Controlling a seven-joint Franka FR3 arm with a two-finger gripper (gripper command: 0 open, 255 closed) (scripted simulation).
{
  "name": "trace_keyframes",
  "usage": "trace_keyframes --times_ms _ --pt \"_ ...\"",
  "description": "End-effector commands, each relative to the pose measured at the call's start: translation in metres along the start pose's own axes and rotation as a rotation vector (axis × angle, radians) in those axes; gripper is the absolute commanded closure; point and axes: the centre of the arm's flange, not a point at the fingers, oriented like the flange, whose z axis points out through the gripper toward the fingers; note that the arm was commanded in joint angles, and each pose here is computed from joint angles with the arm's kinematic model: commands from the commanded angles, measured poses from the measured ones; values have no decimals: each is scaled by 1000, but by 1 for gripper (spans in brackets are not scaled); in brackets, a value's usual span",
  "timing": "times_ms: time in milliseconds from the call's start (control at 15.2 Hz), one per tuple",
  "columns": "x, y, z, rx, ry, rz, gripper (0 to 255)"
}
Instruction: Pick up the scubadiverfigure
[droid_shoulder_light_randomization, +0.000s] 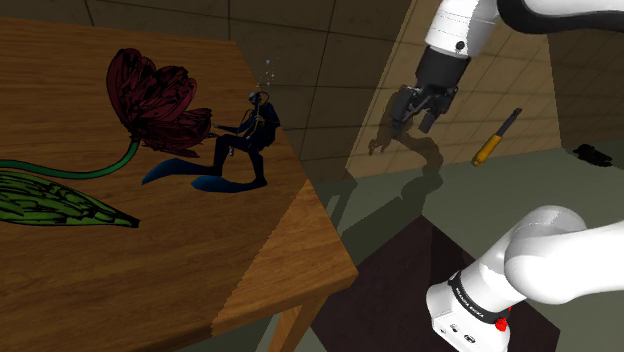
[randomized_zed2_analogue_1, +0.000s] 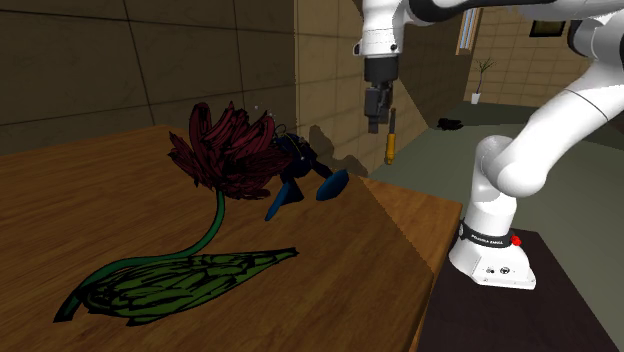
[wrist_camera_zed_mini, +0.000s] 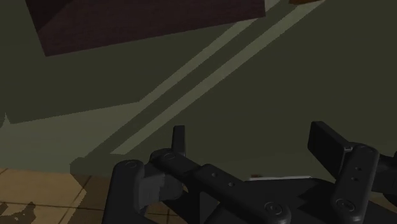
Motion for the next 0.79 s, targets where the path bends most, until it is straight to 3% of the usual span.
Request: trace_keyframes --times_ms 0,726 --pt "4 -24 -6 12 -6 19 0" --pt "32 -154 -34 75 -31 117 0"
